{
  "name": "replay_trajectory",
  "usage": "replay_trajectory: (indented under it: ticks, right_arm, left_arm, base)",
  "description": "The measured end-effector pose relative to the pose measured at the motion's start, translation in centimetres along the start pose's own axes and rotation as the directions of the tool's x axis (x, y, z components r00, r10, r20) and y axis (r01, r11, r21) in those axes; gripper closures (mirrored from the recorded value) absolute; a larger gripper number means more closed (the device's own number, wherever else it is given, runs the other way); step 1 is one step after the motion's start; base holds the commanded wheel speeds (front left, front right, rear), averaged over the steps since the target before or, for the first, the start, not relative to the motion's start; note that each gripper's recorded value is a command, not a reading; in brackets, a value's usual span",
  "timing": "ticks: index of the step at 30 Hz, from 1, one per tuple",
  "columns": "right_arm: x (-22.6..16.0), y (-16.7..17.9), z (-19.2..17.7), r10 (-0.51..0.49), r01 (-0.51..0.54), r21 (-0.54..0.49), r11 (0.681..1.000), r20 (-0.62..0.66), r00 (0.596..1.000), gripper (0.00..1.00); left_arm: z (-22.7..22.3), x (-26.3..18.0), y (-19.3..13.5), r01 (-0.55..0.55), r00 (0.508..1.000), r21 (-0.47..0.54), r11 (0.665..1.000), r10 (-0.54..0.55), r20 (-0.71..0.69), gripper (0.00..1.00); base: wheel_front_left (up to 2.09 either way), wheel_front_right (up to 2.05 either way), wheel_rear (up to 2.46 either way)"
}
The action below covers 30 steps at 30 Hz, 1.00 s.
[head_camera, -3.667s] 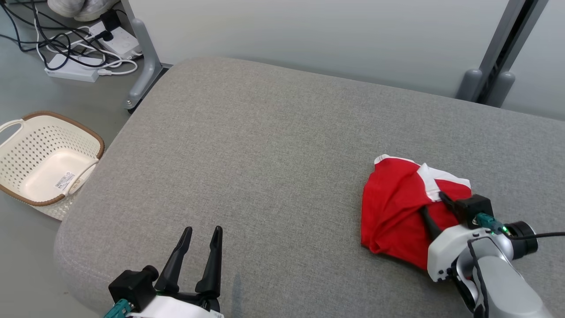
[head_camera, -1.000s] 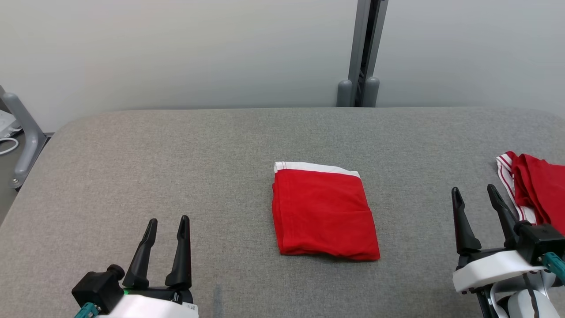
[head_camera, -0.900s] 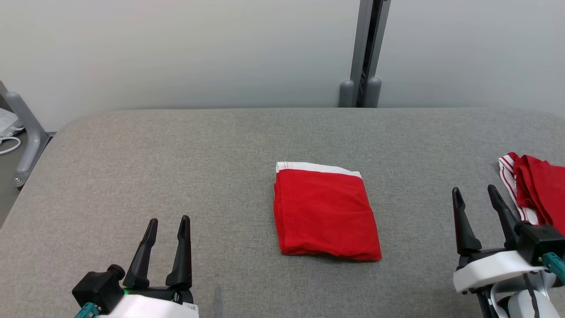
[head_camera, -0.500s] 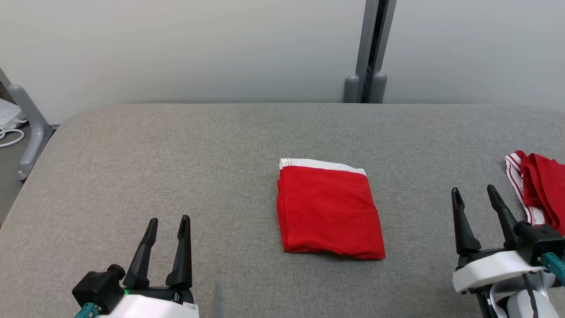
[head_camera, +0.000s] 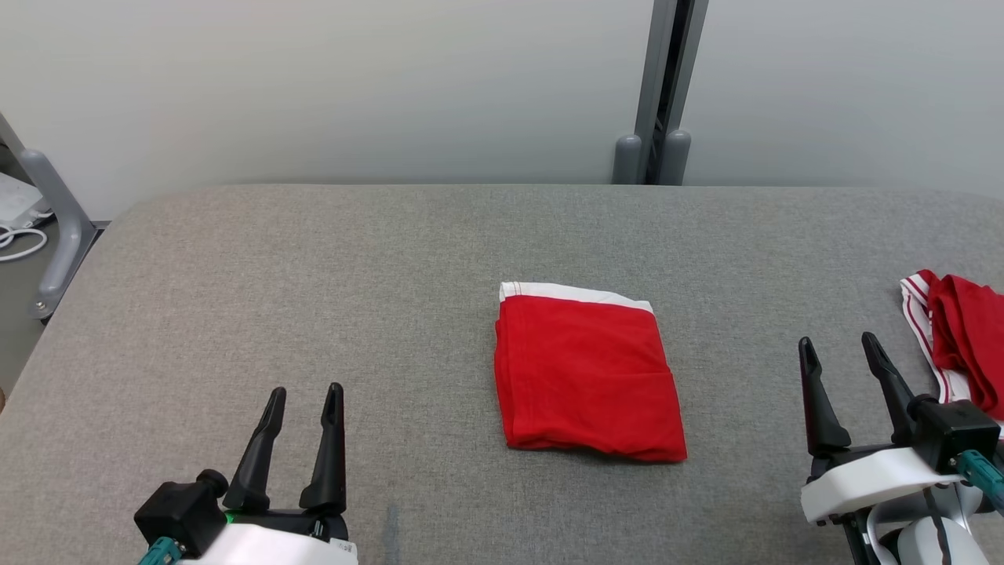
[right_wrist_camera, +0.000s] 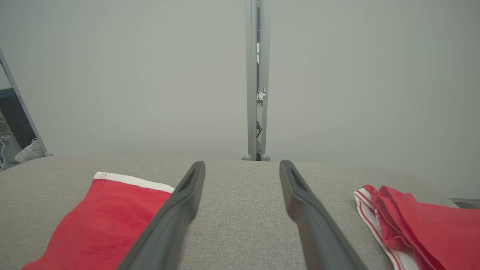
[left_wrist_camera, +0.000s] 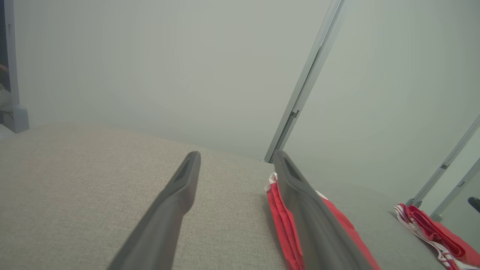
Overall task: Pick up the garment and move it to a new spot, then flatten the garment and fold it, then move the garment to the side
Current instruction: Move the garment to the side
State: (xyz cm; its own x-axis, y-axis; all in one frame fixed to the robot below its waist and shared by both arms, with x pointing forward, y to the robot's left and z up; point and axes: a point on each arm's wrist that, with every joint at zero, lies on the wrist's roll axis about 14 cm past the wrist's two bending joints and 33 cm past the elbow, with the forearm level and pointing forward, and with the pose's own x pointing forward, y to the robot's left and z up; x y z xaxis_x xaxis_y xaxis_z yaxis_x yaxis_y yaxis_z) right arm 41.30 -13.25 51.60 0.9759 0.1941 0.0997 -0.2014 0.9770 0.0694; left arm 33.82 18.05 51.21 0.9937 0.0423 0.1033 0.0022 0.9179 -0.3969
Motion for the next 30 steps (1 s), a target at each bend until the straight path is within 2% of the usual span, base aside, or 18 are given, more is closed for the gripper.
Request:
replay_trajectory:
  ticks: [25, 30]
  right_arm:
    - [0.4, 0.5, -0.5, 0.016, -0.016, -0.013, 1.0, -0.013, 1.0, 0.0]
    - [0.5, 1.5, -2.4, 0.041, -0.04, 0.014, 0.999, -0.076, 0.996, 0.0]
  left_arm:
    - [-0.3, -0.2, 0.4, -0.016, 1.0, 0.002, 1.0, 0.016, -0.009, 0.0]
    - [-0.6, -0.1, 0.5, -0.018, 1.0, 0.002, 1.0, 0.018, -0.02, 0.0]
  base:
    - [0.0, 0.0, 0.0]
    - [0.0, 0.0, 0.0]
